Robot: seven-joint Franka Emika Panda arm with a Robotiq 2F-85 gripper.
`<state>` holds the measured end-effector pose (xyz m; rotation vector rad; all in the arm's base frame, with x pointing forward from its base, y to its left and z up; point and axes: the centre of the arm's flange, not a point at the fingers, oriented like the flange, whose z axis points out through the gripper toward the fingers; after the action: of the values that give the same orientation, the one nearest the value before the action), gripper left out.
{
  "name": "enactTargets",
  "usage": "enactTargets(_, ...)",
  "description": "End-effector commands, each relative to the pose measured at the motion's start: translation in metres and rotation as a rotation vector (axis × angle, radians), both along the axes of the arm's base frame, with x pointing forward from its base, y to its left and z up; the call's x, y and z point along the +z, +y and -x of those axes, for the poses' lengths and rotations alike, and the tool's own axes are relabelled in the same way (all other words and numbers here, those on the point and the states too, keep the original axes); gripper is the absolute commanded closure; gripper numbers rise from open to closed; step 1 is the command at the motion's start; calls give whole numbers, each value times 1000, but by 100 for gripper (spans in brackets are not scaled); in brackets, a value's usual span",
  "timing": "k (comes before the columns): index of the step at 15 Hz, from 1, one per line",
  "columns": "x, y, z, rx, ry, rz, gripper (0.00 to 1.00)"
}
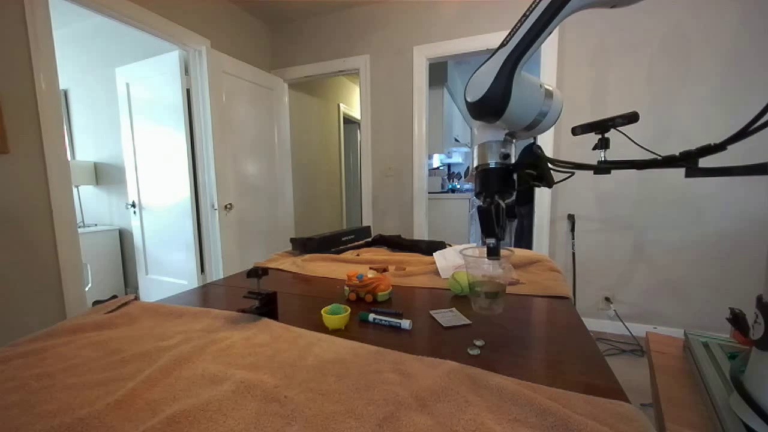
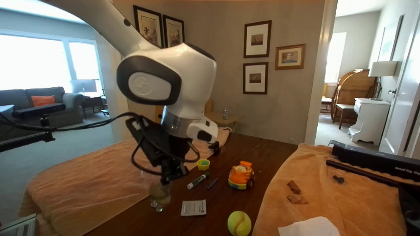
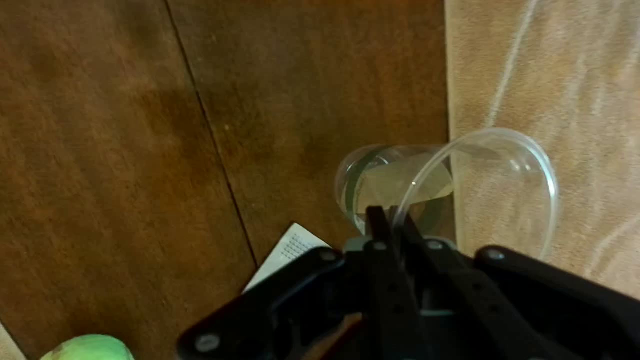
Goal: Move the clear cup to the back of the table.
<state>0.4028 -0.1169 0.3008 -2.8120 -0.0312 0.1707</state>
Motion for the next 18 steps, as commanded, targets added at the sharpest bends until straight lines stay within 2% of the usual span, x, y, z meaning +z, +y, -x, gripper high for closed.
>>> enactTargets(1, 54, 4, -25, -75, -7, -105, 98)
enactTargets(7, 95, 8, -85, -147, -125, -168, 98)
enactTargets(10, 105, 12, -114, -190, -156, -192, 98)
enactTargets(14, 103, 16, -155, -257, -173, -198, 98)
enactTargets(18, 88, 15, -190, -315, -155, -165, 98)
